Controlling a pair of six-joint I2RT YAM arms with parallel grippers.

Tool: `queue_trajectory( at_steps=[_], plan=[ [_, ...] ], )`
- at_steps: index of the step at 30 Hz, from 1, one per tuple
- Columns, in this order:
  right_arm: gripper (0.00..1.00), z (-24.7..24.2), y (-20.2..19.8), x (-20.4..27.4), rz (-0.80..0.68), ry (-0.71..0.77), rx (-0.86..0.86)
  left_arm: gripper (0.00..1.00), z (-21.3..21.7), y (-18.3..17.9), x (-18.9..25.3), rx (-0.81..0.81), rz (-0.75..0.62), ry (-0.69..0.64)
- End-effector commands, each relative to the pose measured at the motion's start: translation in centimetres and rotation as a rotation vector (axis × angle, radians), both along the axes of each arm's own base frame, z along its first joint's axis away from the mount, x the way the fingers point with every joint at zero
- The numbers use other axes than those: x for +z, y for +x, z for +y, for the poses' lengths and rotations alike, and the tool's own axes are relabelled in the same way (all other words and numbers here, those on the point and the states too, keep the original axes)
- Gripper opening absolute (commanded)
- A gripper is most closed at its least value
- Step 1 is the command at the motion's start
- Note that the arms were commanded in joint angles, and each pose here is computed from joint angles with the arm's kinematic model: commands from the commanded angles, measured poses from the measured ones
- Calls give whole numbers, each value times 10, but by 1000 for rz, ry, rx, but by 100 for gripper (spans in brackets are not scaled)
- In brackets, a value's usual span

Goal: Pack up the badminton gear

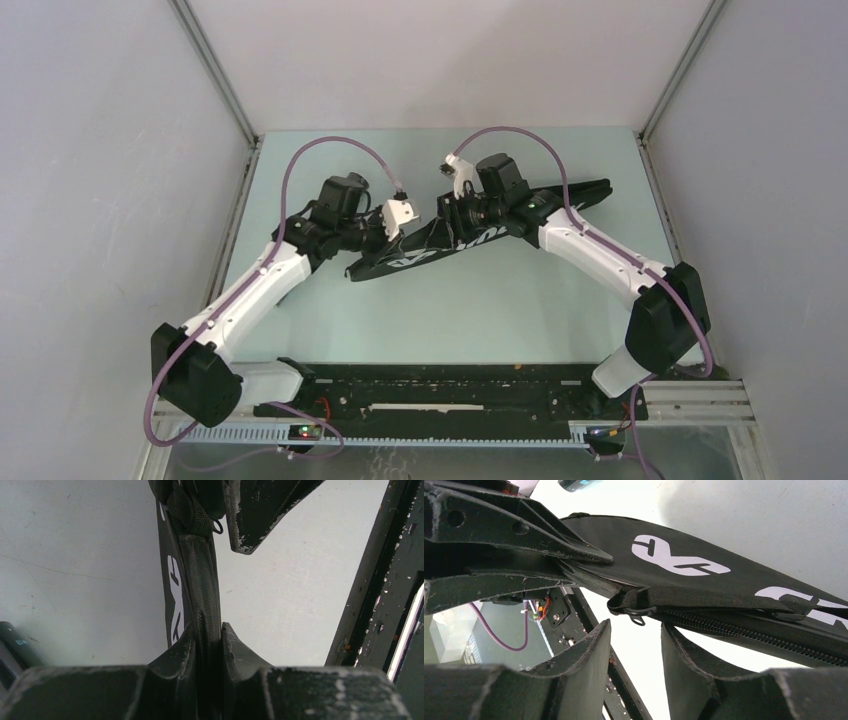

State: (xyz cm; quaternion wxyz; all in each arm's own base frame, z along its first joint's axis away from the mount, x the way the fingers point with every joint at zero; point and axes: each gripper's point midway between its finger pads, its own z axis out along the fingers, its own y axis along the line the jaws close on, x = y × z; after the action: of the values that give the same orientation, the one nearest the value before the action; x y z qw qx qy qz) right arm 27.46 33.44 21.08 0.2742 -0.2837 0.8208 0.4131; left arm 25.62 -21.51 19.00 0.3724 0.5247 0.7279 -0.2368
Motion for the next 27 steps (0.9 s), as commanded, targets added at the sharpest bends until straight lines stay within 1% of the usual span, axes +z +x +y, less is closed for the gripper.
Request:
queue_trajectory(
  at_steps=[1,11,14,21,26,27],
  plan=[
    [48,7,12,8,-17,36,-36,0,-22,-7,21,-92,-57,-74],
    [38,10,16,16,-8,41,-55,0,-26,-10,14,-111,-61,-47],
    [34,9,16,21,-10,46,-55,0,-26,-10,11,-112,-71,-28],
    [17,1,19,34,-26,62,-68,0,-24,-4,6,-95,-95,2],
    [0,-9,24,40,-53,62,-81,0,-23,-2,5,-80,-94,8],
    [0,-11,26,40,-59,56,-87,0,-23,-1,4,-77,-92,10]
  ],
)
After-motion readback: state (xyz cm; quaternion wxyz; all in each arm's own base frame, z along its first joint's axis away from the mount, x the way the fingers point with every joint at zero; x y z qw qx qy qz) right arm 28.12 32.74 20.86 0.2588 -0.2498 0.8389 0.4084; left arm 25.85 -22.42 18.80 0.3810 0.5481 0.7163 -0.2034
